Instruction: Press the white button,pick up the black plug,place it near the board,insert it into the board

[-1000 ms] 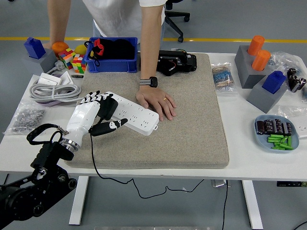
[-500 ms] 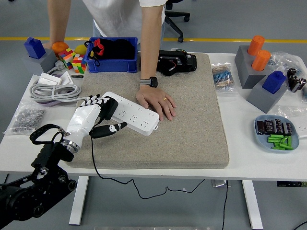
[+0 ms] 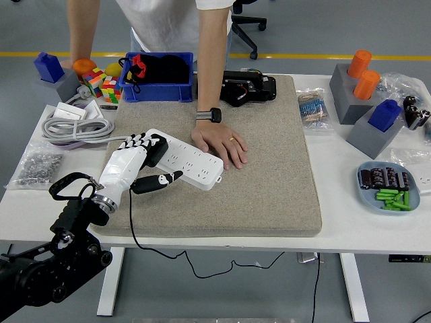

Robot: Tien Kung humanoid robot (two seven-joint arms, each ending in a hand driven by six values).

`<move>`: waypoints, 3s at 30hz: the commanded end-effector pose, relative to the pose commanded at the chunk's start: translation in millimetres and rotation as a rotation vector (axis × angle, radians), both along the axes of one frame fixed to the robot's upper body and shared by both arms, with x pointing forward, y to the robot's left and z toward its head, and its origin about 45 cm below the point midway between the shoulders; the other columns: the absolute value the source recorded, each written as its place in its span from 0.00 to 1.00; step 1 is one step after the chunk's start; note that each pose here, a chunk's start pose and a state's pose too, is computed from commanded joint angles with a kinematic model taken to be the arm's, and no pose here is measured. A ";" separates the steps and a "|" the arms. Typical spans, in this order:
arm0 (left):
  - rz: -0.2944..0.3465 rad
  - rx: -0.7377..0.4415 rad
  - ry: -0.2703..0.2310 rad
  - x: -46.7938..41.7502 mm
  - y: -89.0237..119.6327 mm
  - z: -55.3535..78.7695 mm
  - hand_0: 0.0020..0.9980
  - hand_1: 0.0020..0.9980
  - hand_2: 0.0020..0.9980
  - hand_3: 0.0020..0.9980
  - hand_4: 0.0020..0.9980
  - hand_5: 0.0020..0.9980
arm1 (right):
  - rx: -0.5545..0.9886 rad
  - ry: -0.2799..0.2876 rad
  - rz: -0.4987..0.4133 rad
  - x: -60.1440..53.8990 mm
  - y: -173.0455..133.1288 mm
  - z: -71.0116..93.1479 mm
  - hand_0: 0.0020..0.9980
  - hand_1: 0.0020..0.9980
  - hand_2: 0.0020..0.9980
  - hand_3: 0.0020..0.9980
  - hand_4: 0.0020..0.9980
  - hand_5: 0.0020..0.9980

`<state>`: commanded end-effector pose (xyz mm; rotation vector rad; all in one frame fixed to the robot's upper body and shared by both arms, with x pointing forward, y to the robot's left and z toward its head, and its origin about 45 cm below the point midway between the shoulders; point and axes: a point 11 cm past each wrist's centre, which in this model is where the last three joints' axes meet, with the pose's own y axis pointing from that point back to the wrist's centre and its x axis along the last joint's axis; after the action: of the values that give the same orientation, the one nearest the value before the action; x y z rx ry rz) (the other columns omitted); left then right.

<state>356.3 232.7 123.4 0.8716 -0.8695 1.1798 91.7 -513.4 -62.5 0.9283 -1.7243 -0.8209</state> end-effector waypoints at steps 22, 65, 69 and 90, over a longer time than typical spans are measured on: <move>0.011 -0.025 0.029 1.7 -2.9 -6.3 1.00 0.98 0.89 0.85 0.93 0.81 | 0.000 0.003 -0.001 -1.6 0.4 -0.6 0.61 0.58 0.57 0.58 0.64 0.37; 0.157 -0.280 -0.200 22.2 32.7 59.7 1.00 1.00 0.97 0.93 0.92 0.82 | 0.001 -0.001 -0.003 -0.5 0.9 -0.6 0.61 0.58 0.57 0.58 0.64 0.37; 0.212 -0.309 -0.201 24.2 47.7 66.7 1.00 1.00 0.97 0.92 0.92 0.82 | 0.000 -0.004 -0.005 0.7 0.3 0.0 0.61 0.58 0.57 0.58 0.64 0.37; 0.364 -0.485 -0.201 18.3 92.8 83.7 1.00 0.98 0.92 0.87 0.89 0.72 | 0.001 -0.014 0.000 8.8 -0.3 2.3 0.61 0.58 0.57 0.58 0.64 0.37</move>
<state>374.6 325.4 207.1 0.5265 -0.5509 1.7307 100.6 -513.8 -60.3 0.9366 -1.7357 -0.8174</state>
